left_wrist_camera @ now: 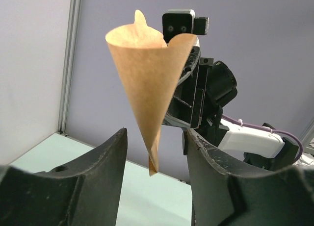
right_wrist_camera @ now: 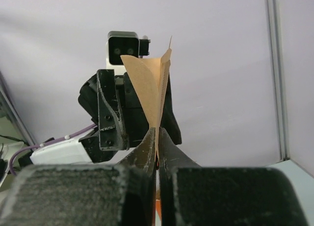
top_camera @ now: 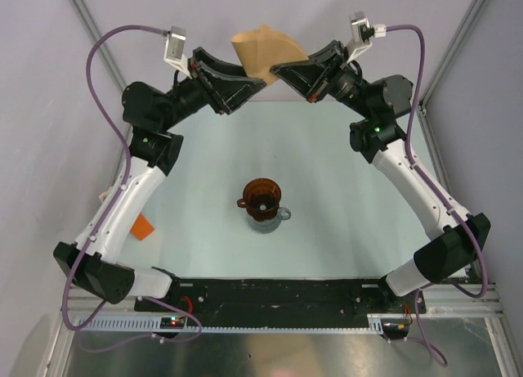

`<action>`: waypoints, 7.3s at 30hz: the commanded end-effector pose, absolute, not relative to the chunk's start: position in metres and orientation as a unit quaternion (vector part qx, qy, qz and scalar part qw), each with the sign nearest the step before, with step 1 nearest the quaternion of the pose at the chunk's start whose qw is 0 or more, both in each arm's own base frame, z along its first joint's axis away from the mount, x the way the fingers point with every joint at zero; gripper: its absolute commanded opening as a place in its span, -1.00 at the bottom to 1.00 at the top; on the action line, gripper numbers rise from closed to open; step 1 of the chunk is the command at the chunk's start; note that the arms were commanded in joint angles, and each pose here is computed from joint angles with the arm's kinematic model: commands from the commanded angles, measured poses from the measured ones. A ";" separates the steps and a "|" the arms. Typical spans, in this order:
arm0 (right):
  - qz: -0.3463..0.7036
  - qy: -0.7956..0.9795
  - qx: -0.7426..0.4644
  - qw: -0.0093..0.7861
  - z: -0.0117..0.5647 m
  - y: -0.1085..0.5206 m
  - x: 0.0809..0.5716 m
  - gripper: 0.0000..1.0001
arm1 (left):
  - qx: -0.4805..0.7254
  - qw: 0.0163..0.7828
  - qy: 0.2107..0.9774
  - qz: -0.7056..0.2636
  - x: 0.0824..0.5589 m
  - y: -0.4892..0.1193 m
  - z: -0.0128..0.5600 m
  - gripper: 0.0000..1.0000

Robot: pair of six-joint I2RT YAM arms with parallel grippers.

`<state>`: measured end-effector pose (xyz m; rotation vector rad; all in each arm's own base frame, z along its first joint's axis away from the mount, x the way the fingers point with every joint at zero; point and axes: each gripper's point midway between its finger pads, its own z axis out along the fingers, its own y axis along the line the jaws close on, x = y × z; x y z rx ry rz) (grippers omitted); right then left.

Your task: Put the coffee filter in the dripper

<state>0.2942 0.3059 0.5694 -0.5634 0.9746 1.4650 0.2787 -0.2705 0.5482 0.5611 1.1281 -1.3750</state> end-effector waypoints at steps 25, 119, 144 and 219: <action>0.667 0.446 -0.256 0.538 0.562 0.305 0.290 0.10 | 0.206 0.582 0.461 -0.637 0.280 -0.263 0.572 -1.00; 0.698 0.472 -0.286 0.457 0.530 0.334 0.274 -1.00 | 0.191 0.598 0.487 -0.607 0.278 -0.246 0.554 -0.83; 0.685 0.459 -0.295 0.483 0.531 0.324 0.267 -1.00 | 0.185 0.678 0.462 -0.541 0.301 -0.192 0.595 0.25; 0.632 0.452 -0.288 0.560 0.554 0.277 0.298 -0.99 | 0.263 0.552 0.487 -0.624 0.277 -0.277 0.528 -0.63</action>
